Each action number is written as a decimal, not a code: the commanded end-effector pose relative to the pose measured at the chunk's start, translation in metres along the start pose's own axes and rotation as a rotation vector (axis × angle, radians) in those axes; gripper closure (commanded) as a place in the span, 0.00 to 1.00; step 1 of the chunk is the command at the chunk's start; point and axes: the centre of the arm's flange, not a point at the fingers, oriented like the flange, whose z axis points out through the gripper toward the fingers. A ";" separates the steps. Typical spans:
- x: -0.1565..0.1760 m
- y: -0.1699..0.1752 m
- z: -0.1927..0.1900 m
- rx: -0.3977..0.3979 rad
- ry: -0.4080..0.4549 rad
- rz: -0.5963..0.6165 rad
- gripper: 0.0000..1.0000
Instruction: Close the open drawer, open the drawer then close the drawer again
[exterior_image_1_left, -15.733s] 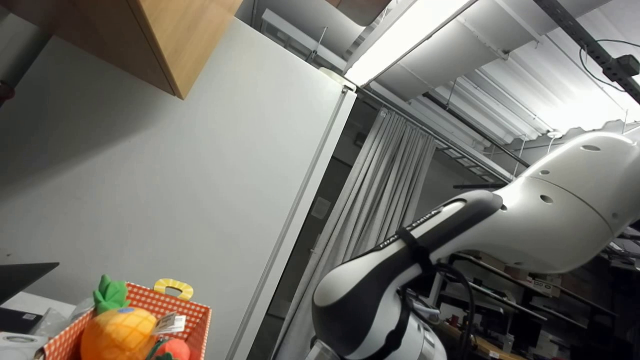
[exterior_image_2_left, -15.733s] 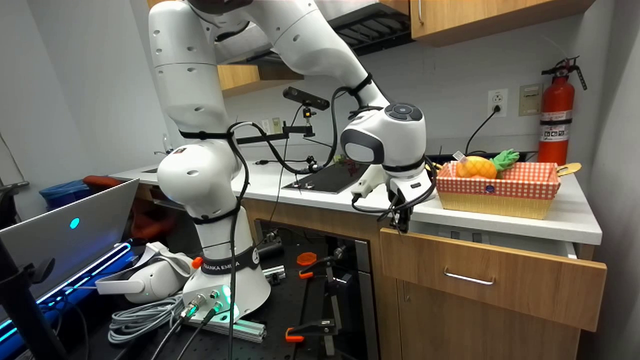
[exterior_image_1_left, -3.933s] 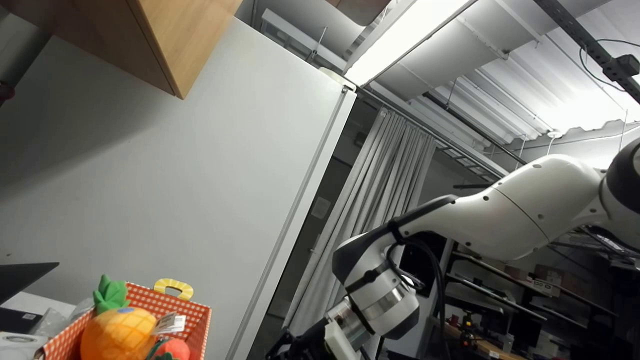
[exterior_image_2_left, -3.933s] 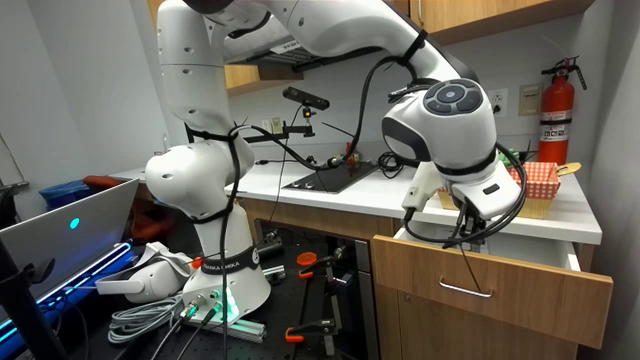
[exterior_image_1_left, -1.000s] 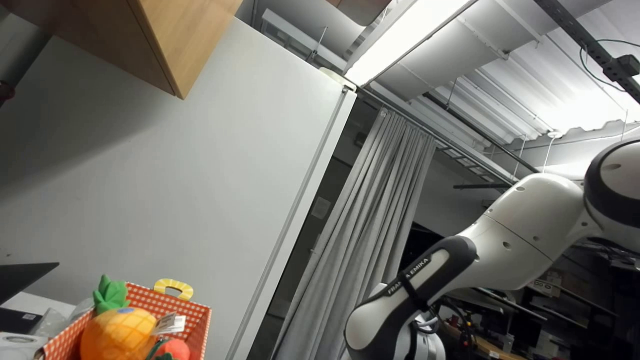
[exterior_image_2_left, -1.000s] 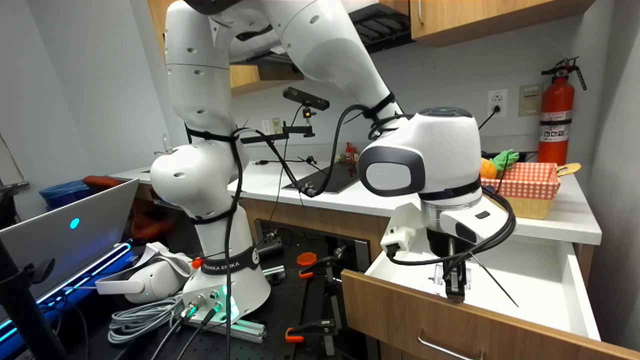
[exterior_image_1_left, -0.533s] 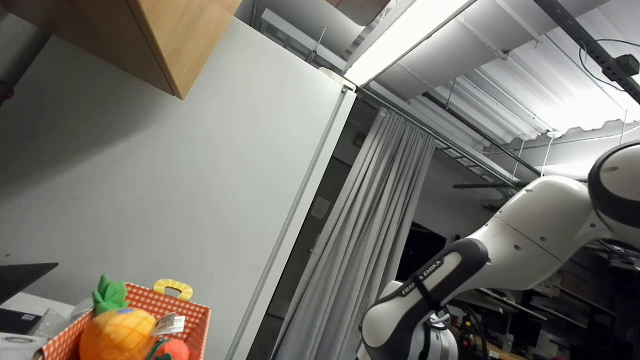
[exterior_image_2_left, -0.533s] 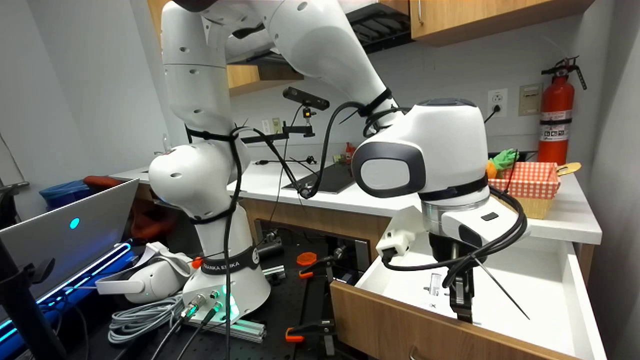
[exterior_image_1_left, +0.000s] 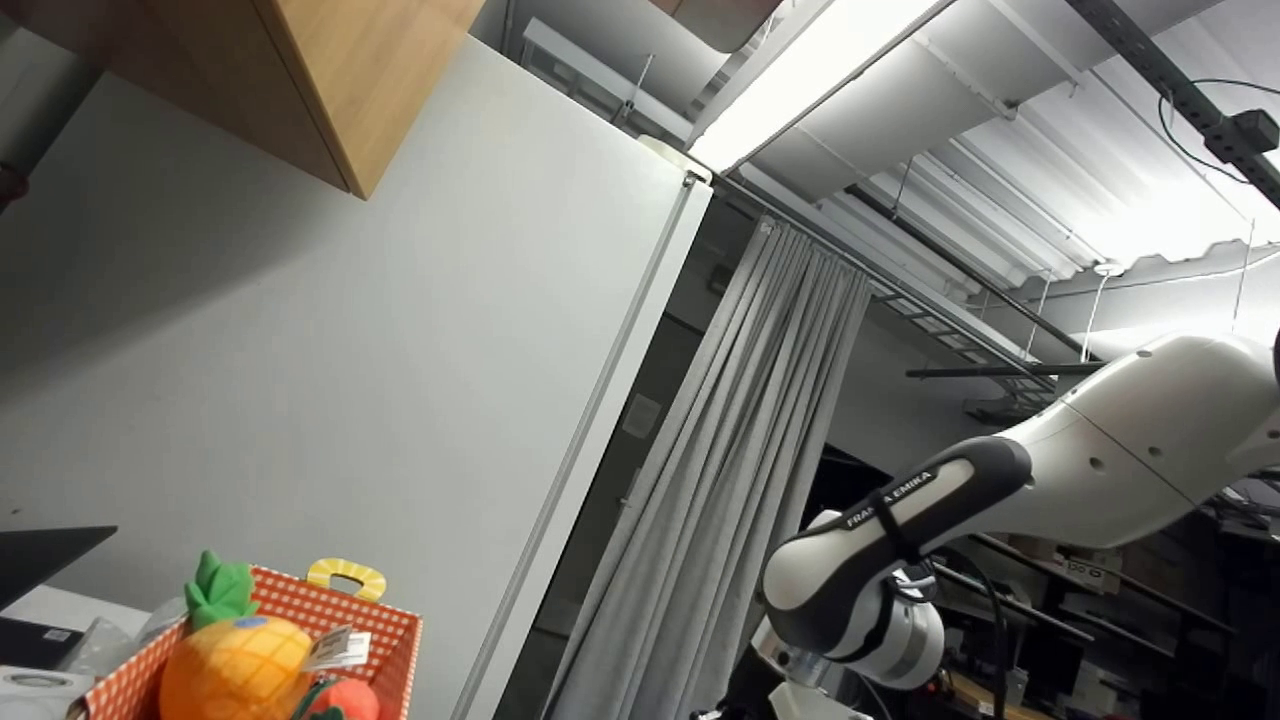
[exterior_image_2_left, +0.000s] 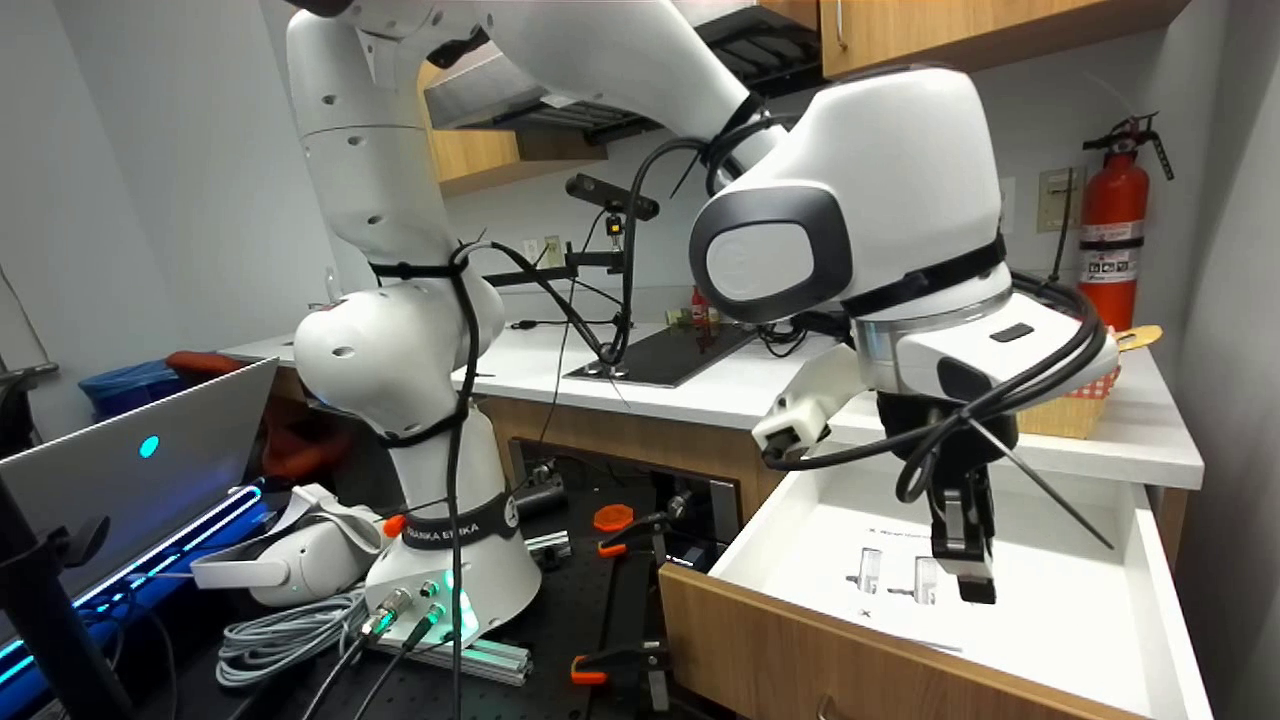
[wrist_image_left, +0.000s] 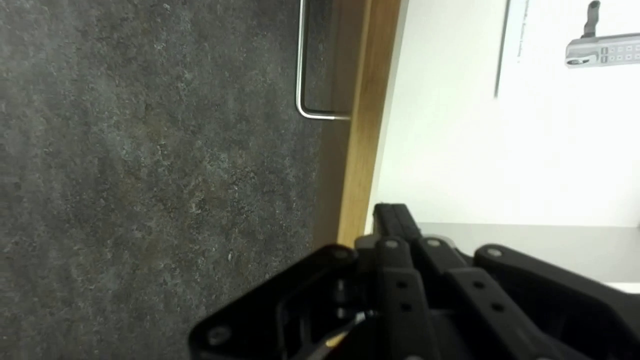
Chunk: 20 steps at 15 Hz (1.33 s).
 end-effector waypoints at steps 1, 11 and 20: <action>0.003 0.016 -0.027 0.007 0.005 0.025 1.00; -0.015 0.050 -0.004 -0.059 -0.093 0.046 1.00; -0.053 0.043 0.048 -0.129 -0.197 0.005 1.00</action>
